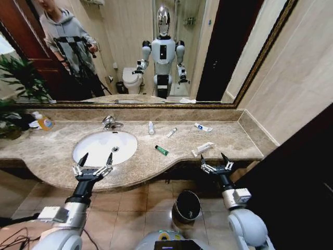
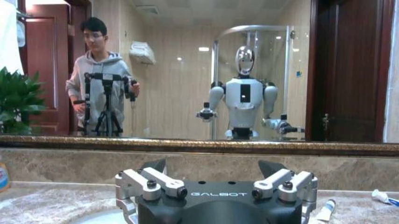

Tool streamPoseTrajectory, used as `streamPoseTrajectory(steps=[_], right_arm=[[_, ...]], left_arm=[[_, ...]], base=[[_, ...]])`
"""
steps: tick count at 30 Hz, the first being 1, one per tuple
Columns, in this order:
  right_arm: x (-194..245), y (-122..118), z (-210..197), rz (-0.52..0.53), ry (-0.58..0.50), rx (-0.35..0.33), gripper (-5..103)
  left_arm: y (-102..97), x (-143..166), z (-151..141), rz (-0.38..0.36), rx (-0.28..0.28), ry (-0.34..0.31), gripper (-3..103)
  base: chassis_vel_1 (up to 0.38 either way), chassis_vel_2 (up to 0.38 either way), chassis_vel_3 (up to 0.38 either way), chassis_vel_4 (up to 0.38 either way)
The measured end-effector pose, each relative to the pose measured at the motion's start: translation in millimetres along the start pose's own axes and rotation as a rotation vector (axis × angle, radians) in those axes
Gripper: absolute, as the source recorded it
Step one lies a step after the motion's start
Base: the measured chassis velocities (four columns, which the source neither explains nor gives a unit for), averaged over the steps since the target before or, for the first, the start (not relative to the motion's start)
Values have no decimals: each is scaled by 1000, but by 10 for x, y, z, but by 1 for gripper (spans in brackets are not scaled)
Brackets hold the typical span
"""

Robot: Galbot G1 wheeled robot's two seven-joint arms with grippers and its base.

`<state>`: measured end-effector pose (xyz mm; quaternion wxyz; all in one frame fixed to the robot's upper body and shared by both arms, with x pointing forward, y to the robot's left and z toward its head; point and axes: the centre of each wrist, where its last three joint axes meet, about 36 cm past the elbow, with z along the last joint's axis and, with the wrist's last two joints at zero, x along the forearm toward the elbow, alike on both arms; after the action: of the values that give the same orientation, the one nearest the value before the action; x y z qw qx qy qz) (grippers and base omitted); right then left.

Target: Pick up the trash from the sink and place it in the trash bin.

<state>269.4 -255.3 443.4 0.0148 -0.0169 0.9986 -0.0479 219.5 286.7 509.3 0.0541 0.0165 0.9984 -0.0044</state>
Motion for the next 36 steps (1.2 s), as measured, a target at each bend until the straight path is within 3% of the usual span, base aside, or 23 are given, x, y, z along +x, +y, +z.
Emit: streamPoseTrajectory(steps=[24,36], right_arm=[[26,22,-37,-4,-11,-2,100],[-179,28,88,-32,3,6,100]], left_arm=[[0,0,0,0,0,0,100],[0,0,0,0,0,0,100]], base=[[0,0,0,0],[0,0,0,0]])
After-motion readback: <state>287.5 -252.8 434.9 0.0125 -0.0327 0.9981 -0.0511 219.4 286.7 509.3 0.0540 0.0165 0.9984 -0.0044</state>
